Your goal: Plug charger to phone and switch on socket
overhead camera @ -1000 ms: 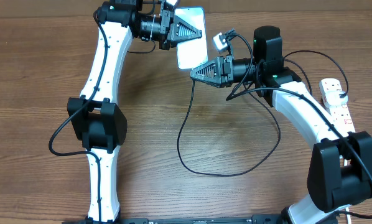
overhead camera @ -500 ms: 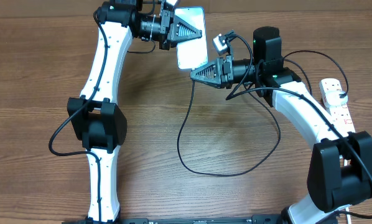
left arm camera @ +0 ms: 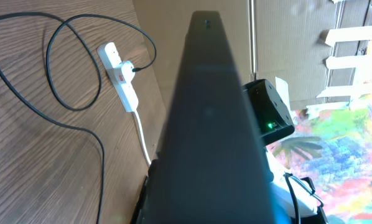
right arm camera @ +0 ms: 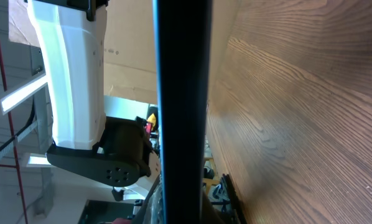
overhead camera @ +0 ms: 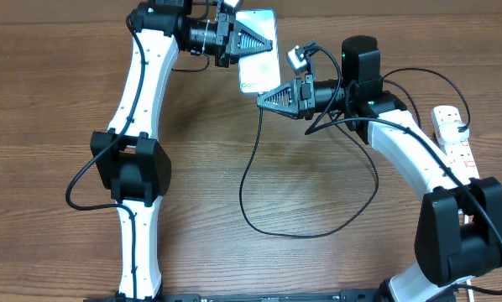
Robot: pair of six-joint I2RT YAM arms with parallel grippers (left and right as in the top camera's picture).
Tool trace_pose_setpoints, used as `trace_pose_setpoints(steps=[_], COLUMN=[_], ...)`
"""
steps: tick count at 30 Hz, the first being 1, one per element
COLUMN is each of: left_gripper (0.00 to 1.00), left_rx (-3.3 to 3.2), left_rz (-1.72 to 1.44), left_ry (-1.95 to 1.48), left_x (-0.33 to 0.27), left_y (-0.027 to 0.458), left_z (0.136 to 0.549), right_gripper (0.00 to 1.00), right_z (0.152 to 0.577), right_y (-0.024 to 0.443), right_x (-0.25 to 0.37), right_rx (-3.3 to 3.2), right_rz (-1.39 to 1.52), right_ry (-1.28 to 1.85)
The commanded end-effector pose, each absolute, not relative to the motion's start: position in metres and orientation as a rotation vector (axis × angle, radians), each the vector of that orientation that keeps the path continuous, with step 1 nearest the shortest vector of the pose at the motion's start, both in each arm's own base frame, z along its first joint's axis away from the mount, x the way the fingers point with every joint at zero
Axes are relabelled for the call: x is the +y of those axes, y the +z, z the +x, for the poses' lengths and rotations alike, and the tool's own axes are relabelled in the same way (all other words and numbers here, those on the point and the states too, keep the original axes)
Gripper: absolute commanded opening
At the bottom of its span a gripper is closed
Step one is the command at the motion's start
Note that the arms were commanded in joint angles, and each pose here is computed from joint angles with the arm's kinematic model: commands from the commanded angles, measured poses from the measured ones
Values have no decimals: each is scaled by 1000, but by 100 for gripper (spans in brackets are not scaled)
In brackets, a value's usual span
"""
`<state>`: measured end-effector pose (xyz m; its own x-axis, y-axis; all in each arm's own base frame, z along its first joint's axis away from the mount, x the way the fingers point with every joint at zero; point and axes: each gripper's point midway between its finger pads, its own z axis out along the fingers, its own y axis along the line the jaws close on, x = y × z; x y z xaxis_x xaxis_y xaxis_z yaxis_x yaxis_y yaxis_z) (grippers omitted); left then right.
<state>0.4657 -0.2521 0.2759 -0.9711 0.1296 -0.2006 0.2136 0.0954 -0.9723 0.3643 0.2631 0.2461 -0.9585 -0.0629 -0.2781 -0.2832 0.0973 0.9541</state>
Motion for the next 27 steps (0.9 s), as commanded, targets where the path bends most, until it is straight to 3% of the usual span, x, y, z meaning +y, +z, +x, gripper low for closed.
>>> trace_pose_setpoints(steps=[1,27], left_gripper=[4,4], left_rx=[2259,2294], left_rz=[372,378], left_ry=[-2094,-2091], left_x=[-257,-259], left_y=[289,282], left_z=[457,443], right_gripper=[4,4], right_z=[370,398], right_y=[256,261], right_x=[264,261], right_rx=[2171,2163], right_rz=[-352,-158], right_ry=[1923,1850])
